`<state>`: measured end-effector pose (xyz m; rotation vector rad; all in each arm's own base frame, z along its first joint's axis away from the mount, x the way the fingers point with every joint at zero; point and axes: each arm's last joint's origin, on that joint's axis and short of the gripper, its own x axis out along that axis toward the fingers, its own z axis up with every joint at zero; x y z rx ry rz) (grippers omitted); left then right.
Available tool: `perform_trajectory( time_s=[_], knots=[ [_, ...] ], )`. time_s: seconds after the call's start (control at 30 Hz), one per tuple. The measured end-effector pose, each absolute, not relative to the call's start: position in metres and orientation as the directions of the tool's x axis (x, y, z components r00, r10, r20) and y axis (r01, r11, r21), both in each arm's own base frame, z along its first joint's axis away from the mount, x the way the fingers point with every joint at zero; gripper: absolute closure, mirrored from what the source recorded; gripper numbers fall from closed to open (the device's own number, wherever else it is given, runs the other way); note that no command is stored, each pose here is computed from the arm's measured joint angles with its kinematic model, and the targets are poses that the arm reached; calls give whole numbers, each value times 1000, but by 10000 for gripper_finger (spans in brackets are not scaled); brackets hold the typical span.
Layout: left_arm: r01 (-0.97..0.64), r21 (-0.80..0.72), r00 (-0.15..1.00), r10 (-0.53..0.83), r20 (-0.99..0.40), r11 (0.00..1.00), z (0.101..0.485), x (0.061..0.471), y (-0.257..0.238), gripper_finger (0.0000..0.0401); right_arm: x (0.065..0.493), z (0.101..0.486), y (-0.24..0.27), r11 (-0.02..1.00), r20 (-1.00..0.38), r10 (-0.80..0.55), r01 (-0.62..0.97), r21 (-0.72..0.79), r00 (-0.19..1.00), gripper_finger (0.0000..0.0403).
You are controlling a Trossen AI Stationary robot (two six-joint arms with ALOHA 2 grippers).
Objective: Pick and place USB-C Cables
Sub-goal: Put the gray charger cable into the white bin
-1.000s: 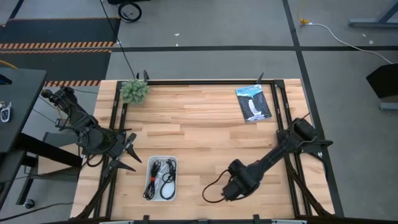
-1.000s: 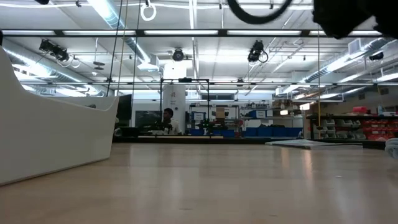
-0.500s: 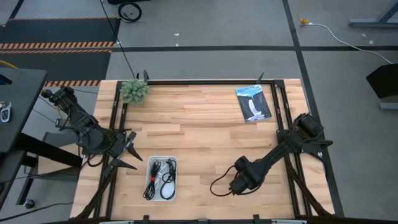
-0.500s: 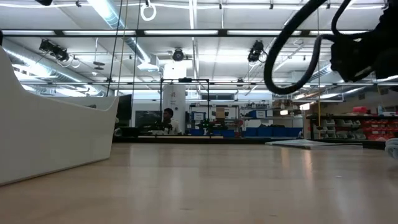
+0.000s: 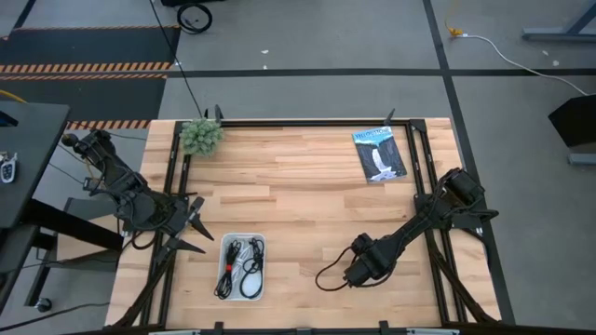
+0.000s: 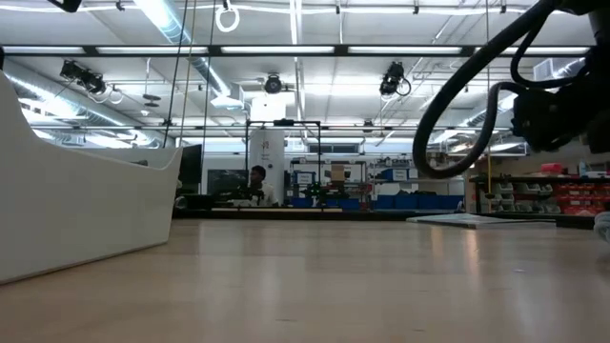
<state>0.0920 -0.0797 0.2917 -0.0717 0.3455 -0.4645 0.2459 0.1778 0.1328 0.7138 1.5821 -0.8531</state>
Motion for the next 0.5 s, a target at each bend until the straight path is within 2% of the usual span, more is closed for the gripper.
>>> perform_trajectory(
  time_s=[0.27, 0.5],
  knots=[
    [427, -144, 837, -450, -310, 893, 292, 92, -80, 218, 247, 133, 179, 575, -986, 8, 808, -130, -164, 342],
    [426, -137, 834, -447, -323, 894, 290, 92, -79, 218, 262, 149, 187, 587, -997, -11, 807, -66, -73, 350]
  ],
)
